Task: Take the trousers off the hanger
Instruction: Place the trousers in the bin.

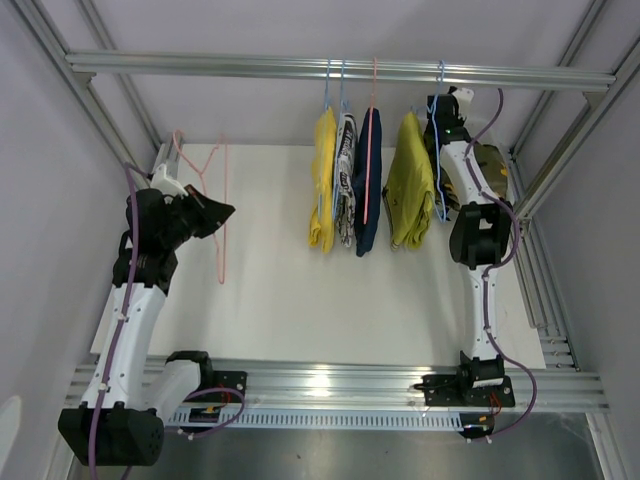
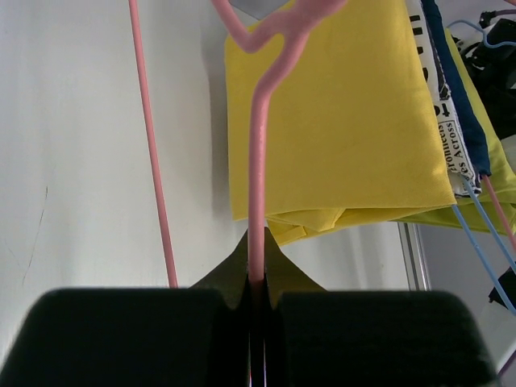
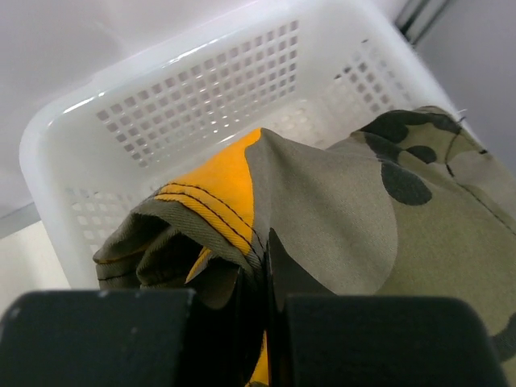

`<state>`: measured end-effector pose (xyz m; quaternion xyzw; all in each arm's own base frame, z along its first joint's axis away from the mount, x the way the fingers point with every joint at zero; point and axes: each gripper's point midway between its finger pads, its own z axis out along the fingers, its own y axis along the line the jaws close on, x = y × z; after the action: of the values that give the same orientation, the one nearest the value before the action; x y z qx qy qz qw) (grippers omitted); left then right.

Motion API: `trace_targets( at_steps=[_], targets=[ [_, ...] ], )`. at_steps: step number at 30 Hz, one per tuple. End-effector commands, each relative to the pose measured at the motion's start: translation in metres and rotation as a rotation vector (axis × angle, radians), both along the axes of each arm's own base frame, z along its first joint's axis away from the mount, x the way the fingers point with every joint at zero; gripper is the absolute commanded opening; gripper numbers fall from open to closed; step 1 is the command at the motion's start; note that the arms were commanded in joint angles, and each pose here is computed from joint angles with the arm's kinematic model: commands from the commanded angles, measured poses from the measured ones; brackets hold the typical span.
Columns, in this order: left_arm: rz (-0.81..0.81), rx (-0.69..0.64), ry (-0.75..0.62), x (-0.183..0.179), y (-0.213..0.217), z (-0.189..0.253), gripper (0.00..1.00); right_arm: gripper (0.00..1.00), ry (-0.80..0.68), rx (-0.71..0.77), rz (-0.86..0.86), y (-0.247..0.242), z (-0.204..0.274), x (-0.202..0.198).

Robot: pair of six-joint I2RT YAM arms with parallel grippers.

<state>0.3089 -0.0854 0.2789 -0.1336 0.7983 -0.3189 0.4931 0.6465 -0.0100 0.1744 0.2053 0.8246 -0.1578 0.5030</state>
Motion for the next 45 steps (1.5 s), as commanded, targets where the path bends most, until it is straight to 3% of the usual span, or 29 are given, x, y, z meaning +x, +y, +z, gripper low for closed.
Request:
trace_targets(
  at_steps=[1, 20, 22, 24, 25, 26, 28, 45],
  targets=[
    [-0.016, 0.023, -0.114, -0.002, -0.002, 0.035, 0.01, 0.0, -0.09, 0.022, 0.019, -0.002, 0.013, 0.021],
    [-0.03, 0.018, -0.151, -0.008, -0.004, 0.045, 0.01, 0.0, -0.167, 0.099, 0.12, 0.022, -0.011, 0.057],
    [-0.033, 0.017, -0.152, -0.009, -0.005, 0.045, 0.01, 0.05, -0.184, 0.121, 0.15, 0.028, -0.01, 0.061],
    [-0.033, 0.017, -0.155, -0.009, -0.005, 0.046, 0.0, 0.17, -0.204, 0.147, 0.169, 0.033, -0.008, 0.065],
    [-0.032, 0.018, -0.154, -0.009, -0.004, 0.045, 0.01, 0.42, -0.208, 0.166, 0.202, 0.038, -0.006, 0.066],
    [-0.033, 0.017, -0.154, -0.009, -0.005, 0.045, 0.01, 0.55, -0.208, 0.173, 0.214, 0.04, -0.007, 0.066],
    [-0.035, 0.017, -0.155, -0.009, -0.005, 0.046, 0.01, 0.66, -0.232, 0.19, 0.238, 0.044, 0.004, 0.066],
    [-0.05, 0.015, -0.158, -0.009, -0.007, 0.046, 0.0, 0.84, -0.288, 0.21, 0.263, 0.031, 0.091, 0.024]
  ],
)
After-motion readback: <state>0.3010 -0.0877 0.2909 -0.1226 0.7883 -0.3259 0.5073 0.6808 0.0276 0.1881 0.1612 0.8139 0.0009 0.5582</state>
